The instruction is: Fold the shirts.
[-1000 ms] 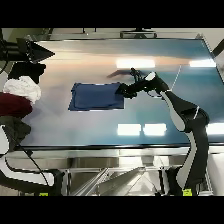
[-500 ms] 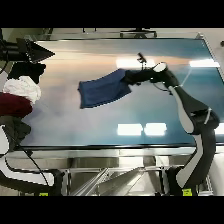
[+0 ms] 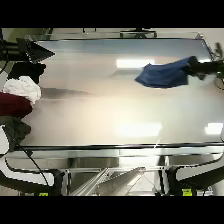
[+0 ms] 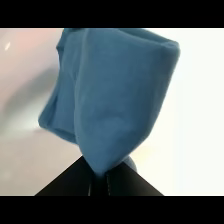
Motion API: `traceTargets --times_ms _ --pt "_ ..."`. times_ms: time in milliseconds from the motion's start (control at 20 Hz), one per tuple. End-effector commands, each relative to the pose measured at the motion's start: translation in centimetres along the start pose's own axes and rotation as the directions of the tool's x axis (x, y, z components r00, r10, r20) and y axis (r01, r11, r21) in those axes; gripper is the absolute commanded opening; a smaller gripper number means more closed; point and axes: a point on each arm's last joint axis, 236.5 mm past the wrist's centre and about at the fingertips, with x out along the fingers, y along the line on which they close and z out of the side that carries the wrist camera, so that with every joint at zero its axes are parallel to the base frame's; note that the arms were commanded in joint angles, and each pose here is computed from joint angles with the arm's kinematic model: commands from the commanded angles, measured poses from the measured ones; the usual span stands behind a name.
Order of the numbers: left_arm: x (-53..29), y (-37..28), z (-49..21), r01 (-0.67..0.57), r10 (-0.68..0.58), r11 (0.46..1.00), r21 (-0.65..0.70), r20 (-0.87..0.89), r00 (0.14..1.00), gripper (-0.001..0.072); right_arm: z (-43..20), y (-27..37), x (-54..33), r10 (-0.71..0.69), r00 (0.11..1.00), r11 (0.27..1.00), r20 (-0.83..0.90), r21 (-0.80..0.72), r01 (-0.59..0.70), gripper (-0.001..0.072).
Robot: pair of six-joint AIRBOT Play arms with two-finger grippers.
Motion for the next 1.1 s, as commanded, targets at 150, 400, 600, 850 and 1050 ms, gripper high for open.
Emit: traceTargets --times_ms 150,400,600,850,1050 --pt "1.8 0.2 -0.8 0.024 -0.025 0.999 -0.032 -0.026 0.999 0.0001 -1.8 -20.9 -11.9 -0.364 0.917 0.892 0.165 0.346 0.292 0.0013" --pt "6.4 0.8 -4.1 0.080 -0.093 0.991 -0.111 -0.117 0.989 0.0001 -11.9 -30.4 -11.4 -0.493 0.864 0.749 0.106 0.557 0.359 0.0014" --pt "8.0 0.5 -5.6 0.099 -0.122 0.985 -0.140 -0.160 0.980 0.0001 -14.3 -31.7 -10.6 -0.512 0.856 0.734 0.078 0.558 0.388 0.0014" --pt "7.7 -0.1 -4.9 0.099 -0.114 0.989 -0.107 -0.148 0.982 0.0001 -14.6 -31.5 -10.5 -0.504 0.861 0.735 0.067 0.557 0.387 0.0014" --pt "7.7 -0.2 -4.8 0.102 -0.117 0.989 -0.108 -0.147 0.982 0.0001 -14.6 -31.5 -10.5 -0.504 0.861 0.735 0.066 0.557 0.387 0.0016"
